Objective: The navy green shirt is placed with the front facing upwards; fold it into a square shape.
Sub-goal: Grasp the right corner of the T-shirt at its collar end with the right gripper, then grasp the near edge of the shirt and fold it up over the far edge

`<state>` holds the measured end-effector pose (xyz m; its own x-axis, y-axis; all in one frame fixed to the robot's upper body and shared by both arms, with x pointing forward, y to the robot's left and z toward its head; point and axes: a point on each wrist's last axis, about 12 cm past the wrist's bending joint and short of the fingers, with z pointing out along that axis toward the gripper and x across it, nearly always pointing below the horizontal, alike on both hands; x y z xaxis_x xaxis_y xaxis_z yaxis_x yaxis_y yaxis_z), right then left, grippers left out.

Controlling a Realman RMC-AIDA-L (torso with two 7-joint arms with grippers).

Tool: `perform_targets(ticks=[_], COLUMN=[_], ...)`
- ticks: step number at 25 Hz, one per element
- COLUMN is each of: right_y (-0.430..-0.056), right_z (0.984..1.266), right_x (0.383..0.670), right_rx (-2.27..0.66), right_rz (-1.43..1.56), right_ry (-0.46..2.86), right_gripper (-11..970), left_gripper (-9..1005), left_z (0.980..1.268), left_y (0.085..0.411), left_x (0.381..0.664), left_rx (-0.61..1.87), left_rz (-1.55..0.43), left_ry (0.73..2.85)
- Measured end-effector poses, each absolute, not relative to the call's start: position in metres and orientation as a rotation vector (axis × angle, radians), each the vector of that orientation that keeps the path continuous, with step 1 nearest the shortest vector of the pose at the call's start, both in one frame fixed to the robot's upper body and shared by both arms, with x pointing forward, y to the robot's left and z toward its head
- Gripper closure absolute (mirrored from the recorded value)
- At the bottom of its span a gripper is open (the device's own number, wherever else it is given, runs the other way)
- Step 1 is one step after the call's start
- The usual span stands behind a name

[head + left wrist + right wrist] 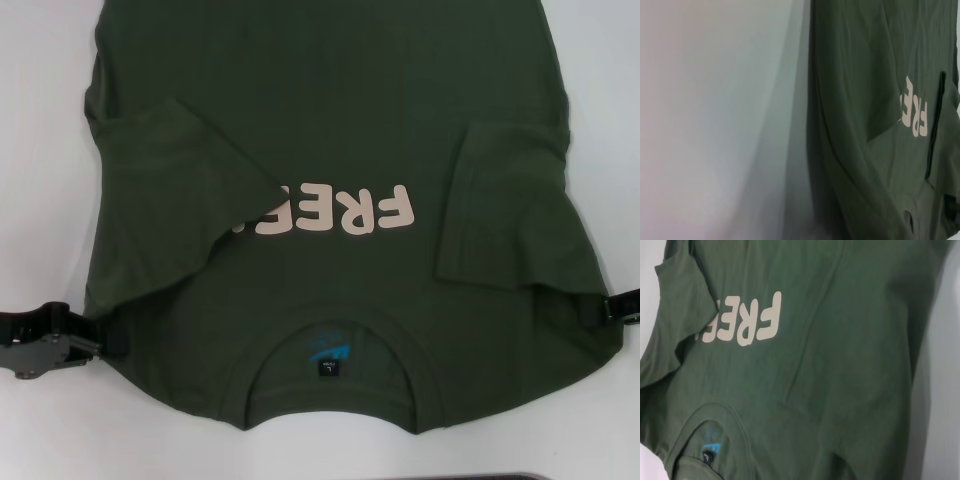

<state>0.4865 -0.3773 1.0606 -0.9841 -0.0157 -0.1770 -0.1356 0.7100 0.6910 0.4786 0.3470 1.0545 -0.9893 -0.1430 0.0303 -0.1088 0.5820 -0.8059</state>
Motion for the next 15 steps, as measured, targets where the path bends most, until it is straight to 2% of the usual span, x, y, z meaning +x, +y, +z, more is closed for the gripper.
perform_targets(ticks=[13,15], right_y=[-0.3816,-0.3815], right_z=[1.0617,1.0617], right_x=[0.4865,0.4864], right_rx=[-0.110,-0.111], right_rz=[1.106,1.106], right_ry=[2.773,2.775], right_gripper=[928,928], left_gripper=[984,984], left_z=[1.0570,1.0575], left_y=[0.3487,0.3488], left_x=[0.4784,0.4785], left_rx=[-0.204,-0.197], left_rz=[-1.410,-1.411], left_ry=[2.765,2.765])
